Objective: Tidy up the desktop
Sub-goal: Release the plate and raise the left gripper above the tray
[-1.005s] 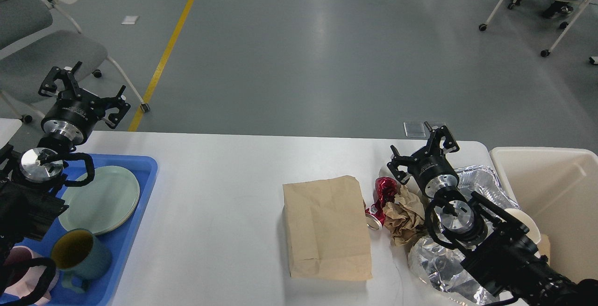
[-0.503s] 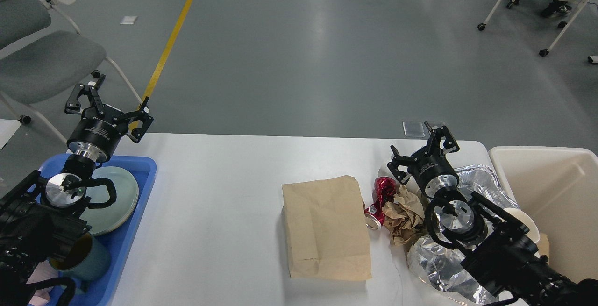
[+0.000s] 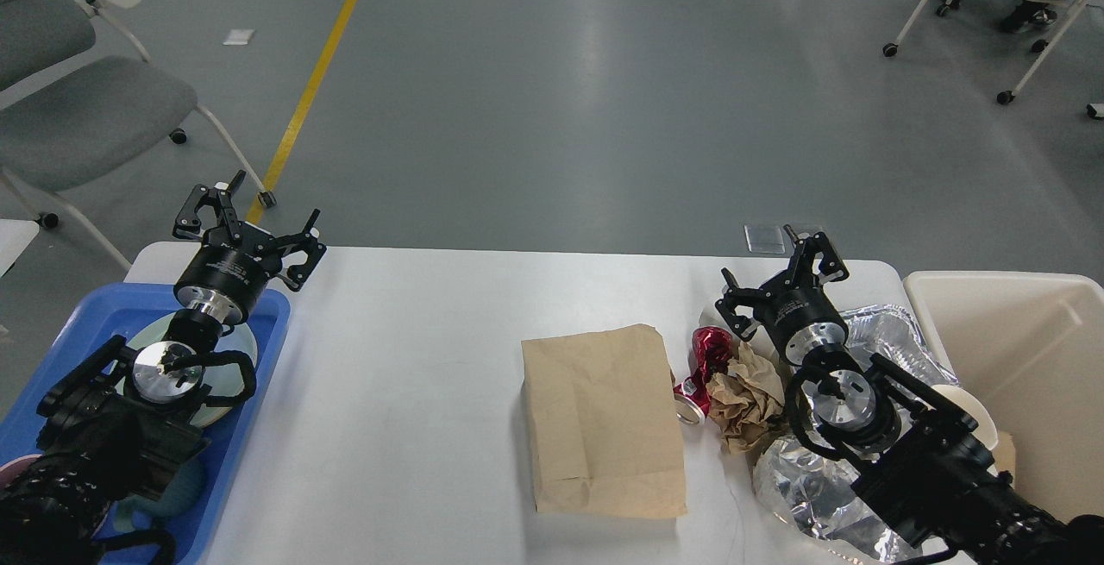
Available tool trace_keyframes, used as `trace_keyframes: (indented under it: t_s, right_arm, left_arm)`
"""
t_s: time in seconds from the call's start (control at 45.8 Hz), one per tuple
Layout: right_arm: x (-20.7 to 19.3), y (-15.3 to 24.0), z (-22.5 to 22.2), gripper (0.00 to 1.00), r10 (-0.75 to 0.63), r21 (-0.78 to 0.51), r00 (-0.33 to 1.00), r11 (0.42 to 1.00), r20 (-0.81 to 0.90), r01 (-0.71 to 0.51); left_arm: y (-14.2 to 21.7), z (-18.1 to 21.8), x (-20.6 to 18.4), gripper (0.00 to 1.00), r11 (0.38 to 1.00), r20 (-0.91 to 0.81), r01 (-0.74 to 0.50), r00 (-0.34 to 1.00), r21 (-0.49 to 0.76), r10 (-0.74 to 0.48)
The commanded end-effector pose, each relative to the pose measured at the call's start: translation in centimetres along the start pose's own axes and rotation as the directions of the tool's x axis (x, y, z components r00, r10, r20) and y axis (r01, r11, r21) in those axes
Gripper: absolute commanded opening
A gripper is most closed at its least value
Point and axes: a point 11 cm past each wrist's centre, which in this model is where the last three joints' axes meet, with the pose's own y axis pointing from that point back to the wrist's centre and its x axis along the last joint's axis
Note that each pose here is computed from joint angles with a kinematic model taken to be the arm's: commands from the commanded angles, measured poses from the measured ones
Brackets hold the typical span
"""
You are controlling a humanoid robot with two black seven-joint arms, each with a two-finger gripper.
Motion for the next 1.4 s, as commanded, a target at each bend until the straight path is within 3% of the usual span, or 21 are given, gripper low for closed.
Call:
trace_keyframes:
  t_s: [0.0, 1.377]
  right_arm:
    - [0.0, 0.0, 0.0, 1.0, 0.0, 0.001, 1.0, 1.0, -0.001, 0.0]
    - [-0.1, 0.0, 0.1, 1.0, 0.001, 0.001, 1.0, 1.0, 0.003, -0.001]
  left_arm:
    - [0.2, -1.8, 0.2, 0.96, 1.0, -0.034, -0.006, 0.999, 0.004, 0.006]
    - [1.5, -1.9, 0.8, 0.96, 0.999, -0.058, 0.043, 0.997, -0.018, -0.044]
